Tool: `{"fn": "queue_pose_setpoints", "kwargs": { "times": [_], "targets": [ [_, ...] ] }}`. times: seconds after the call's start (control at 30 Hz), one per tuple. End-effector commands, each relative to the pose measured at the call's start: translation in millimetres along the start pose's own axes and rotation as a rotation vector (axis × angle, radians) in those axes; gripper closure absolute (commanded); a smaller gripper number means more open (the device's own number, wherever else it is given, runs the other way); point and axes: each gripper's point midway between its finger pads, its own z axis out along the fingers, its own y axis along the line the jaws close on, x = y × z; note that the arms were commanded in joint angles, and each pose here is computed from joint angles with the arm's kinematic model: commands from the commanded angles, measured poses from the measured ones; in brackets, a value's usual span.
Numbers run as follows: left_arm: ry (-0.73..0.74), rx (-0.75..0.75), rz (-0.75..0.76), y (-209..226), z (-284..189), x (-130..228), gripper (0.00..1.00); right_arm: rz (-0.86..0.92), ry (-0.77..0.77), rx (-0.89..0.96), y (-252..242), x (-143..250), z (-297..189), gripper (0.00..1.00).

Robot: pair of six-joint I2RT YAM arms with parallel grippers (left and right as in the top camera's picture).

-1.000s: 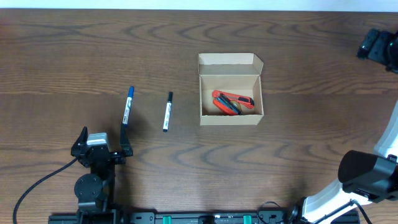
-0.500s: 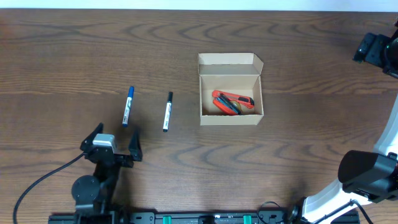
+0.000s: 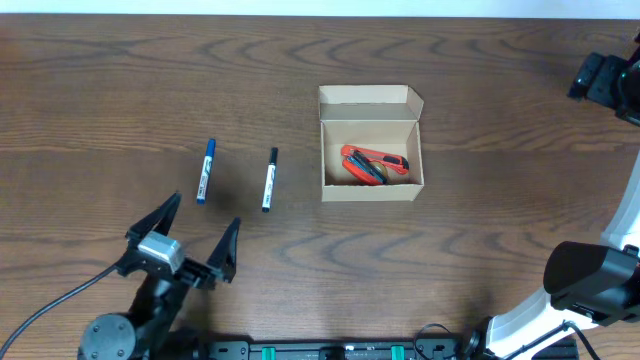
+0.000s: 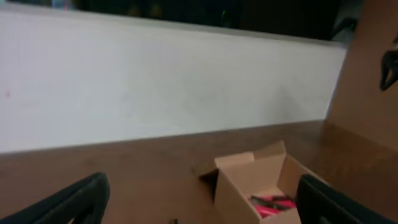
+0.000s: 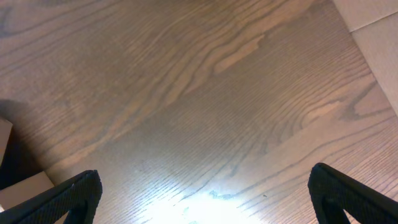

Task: Pack container
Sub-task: 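Move the left gripper over the blue-capped whiteboard marker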

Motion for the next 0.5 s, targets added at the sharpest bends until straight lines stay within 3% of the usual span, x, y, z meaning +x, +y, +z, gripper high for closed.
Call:
{"fn": "queue_pose_setpoints", "kwargs": {
  "times": [0.0,0.2,0.3,0.47],
  "targets": [
    [0.010,-0.104,0.087,6.3,-13.0,-40.3,0.05,0.017,0.013,0.002,-1.3,1.4,4.3,0.01],
    [0.248,-0.284,0.134,36.5,-10.0,-70.9,0.05,0.017,0.013,0.002,-1.3,1.4,4.3,0.01],
    [0.332,-0.250,0.106,39.8,9.5,-69.6,0.05,0.017,0.013,0.002,-1.3,1.3,4.3,0.01],
    [0.492,-0.152,0.018,44.5,45.7,-29.8,0.05,0.017,0.013,0.002,-1.3,1.4,4.3,0.01]
  ]
}}
